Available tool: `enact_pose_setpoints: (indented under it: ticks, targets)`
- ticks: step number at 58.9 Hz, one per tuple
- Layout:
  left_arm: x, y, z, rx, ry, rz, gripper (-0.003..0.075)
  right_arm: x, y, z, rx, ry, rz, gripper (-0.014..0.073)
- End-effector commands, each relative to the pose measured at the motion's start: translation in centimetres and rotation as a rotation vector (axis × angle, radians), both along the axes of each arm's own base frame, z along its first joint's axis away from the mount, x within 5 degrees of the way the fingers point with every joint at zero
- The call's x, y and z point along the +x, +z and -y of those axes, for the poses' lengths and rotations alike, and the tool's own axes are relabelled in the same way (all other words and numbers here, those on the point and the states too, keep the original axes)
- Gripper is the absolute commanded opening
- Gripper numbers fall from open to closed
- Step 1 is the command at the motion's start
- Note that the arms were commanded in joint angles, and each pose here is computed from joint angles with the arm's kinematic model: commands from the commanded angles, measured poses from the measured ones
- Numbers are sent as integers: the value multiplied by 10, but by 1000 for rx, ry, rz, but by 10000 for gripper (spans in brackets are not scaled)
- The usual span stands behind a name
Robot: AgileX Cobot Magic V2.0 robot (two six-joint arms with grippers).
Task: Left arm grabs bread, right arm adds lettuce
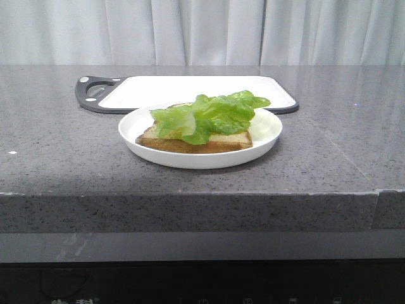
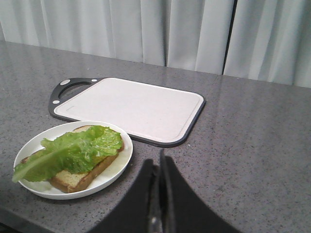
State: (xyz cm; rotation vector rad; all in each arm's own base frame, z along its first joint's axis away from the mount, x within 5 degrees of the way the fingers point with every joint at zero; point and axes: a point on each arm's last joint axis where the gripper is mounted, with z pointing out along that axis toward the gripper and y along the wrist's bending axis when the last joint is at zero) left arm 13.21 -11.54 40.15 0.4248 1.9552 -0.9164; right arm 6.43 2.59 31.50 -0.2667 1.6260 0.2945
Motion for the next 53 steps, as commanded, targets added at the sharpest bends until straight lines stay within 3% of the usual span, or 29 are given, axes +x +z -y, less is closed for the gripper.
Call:
enact_pose_setpoints:
  ticks: [1,16,37,53]
  targets:
    - [17,11,12,-108,15,7,-20,0,16,3,42,-29,94,-58]
    - [65,0,48,-205,-95,-143,-20,0,11,1,26,-15,48,-58]
    - [153,-31,37,-463,-273,-465,-20,-1,9,1,19,-9,28,-58]
    - [184,-75,46,-414,-295,-598,-20,-1,9,1,19,-9,28,-58]
